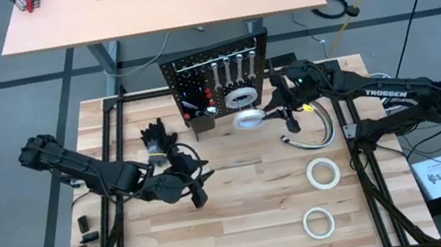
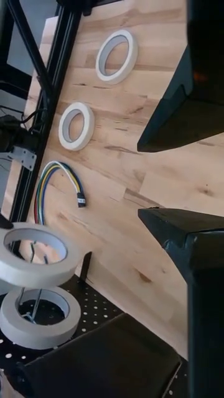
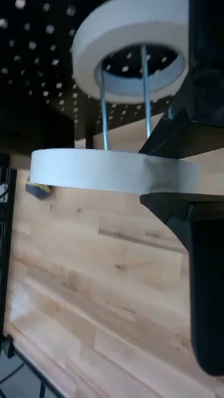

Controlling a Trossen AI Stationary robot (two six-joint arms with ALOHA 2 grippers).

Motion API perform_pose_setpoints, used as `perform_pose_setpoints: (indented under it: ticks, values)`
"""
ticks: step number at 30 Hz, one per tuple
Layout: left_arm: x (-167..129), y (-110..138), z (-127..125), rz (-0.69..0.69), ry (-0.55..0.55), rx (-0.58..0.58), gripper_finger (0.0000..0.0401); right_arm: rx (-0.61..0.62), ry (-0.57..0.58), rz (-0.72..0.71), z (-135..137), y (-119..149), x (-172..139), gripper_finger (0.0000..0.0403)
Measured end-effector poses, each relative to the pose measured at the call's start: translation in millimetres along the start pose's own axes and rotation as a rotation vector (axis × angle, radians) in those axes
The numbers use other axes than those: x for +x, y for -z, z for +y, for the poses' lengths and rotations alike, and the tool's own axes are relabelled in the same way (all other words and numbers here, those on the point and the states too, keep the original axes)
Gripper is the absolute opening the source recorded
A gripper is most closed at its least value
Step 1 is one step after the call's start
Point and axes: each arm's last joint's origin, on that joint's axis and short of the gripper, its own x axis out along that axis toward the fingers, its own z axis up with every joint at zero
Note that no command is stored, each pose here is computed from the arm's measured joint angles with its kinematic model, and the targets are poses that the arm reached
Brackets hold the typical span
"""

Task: Hang tools onto peg board
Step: Hang the white tape on the peg board

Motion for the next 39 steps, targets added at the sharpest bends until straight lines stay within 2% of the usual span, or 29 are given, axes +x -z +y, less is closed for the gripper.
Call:
perform_pose_setpoints:
  ticks: [10,19,23,29,39]
  values:
    - [0,0,0,0.001,-0.005,-0.005,0.0160,0.013,0.055,0.013,-15,6,-4,0.0065]
    - [0,0,1,-0.004,-0.015,-0.008,0.0160,0.076,0.059,0.085,-27,18,13,0.0065]
    - [0,0,1,-0.004,-0.015,-0.031,0.0160,0.149,0.143,0.130,-31,22,18,0.0102]
    - [0,1,1,0.002,-0.010,-0.028,0.0160,0.173,0.159,0.134,-31,23,18,0.0160]
    - [0,2,1,0.014,-0.006,-0.021,0.0160,0.208,0.314,0.162,-28,19,1,0.0160]
